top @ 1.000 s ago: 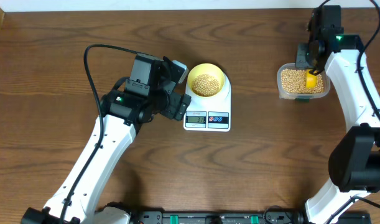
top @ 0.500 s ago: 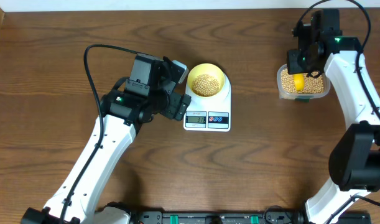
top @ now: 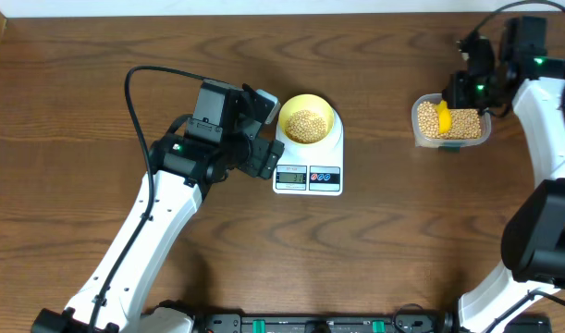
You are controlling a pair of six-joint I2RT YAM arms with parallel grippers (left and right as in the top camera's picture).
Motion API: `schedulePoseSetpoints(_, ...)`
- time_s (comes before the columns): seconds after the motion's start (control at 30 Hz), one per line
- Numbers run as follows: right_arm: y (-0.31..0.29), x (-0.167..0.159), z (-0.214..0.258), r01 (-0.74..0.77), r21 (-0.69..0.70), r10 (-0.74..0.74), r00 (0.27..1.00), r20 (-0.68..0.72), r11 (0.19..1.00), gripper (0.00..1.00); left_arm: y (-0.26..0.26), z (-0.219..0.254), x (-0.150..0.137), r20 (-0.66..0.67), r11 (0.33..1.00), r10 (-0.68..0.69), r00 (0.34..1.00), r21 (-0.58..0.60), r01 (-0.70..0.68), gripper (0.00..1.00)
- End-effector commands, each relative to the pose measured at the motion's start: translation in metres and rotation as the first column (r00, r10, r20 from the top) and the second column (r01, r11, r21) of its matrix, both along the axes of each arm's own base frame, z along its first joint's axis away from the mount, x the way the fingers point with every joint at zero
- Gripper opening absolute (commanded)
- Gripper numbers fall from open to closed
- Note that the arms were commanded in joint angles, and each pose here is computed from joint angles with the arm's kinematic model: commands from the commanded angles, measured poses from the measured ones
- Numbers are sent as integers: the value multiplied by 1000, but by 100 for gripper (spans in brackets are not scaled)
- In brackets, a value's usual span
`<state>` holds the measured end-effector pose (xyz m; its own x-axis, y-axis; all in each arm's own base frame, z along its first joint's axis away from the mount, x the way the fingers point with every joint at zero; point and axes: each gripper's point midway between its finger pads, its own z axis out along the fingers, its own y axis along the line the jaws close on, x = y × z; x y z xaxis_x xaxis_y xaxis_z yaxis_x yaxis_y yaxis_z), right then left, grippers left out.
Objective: Scoop item into bowl and weigh 50g on scale
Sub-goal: 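Lower the scoop into the soybean tub and scoop more beans, then lift the refilled scoop out of the tub with the right gripper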
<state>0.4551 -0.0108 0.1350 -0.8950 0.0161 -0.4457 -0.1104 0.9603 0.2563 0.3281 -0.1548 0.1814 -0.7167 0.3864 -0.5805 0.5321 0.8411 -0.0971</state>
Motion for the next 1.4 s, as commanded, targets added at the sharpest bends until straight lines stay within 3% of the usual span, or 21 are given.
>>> schedulePoseSetpoints(0.0,4,-4,-1,-19,121,19,1000,-2,993,1,0,0,-1,4,1000,-15,1000,1,15,87)
schedulePoseSetpoints(0.5,-32,-18,-6,39,383,-58,998,40,923,1,0,0,-1,4,1000,-15,1000,1,15,87)
schedulePoseSetpoints(1.37,-78,-14,24,131,564,-215,973,86,815,1,0,0,-1,4,1000,-15,1000,1,15,87)
